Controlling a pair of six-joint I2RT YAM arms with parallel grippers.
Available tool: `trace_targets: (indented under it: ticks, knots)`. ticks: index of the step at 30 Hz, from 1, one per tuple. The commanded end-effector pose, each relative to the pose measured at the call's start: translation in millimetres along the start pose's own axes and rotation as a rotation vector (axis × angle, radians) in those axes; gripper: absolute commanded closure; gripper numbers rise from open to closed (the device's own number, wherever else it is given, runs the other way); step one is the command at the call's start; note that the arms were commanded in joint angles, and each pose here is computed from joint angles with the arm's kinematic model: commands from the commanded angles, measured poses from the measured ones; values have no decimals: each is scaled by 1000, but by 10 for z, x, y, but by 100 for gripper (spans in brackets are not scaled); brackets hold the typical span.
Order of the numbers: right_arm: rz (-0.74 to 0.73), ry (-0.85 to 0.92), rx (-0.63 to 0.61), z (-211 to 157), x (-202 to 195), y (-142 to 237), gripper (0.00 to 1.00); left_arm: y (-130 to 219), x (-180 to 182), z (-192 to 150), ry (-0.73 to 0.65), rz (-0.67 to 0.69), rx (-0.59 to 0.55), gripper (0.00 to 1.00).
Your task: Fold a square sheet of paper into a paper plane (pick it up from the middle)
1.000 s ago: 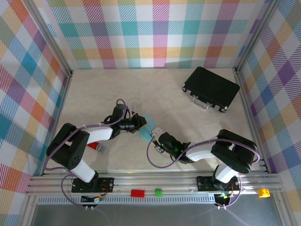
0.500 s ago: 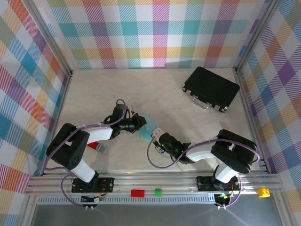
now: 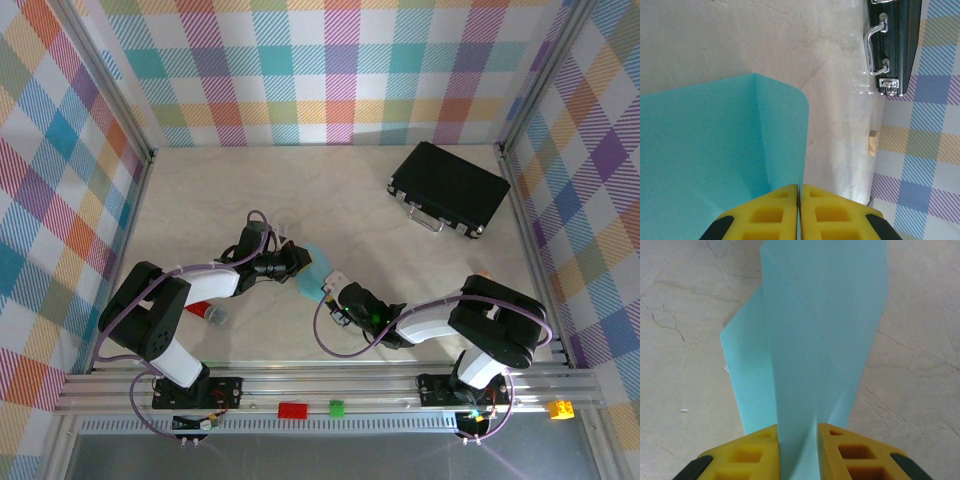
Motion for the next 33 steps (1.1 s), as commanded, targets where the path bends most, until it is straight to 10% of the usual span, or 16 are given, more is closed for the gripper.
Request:
trace_targets:
  ticks: [1,22,33]
  knots:
    - [26,-28,-47,64,40,21,75,-23,5,-15,-1,4,5,90]
    - [46,-48,-16,22,61,-2,92,14,-6,-5,-2,14,-11,87]
    - [186,-203,98,-7,163,-108,96,316,-2,43,-34,166,-107,44]
Point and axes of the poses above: each hand's point on the last joint's axis, 136 mm out from that joint toward the fingers, its own y axis back along the fingers, its own x axis along the line the jaws close on, z = x × y, the point moved 8 cm from there along y, back along the fingers, and after that the axes turned 11 degrees about -y, right-handed, at the moved point
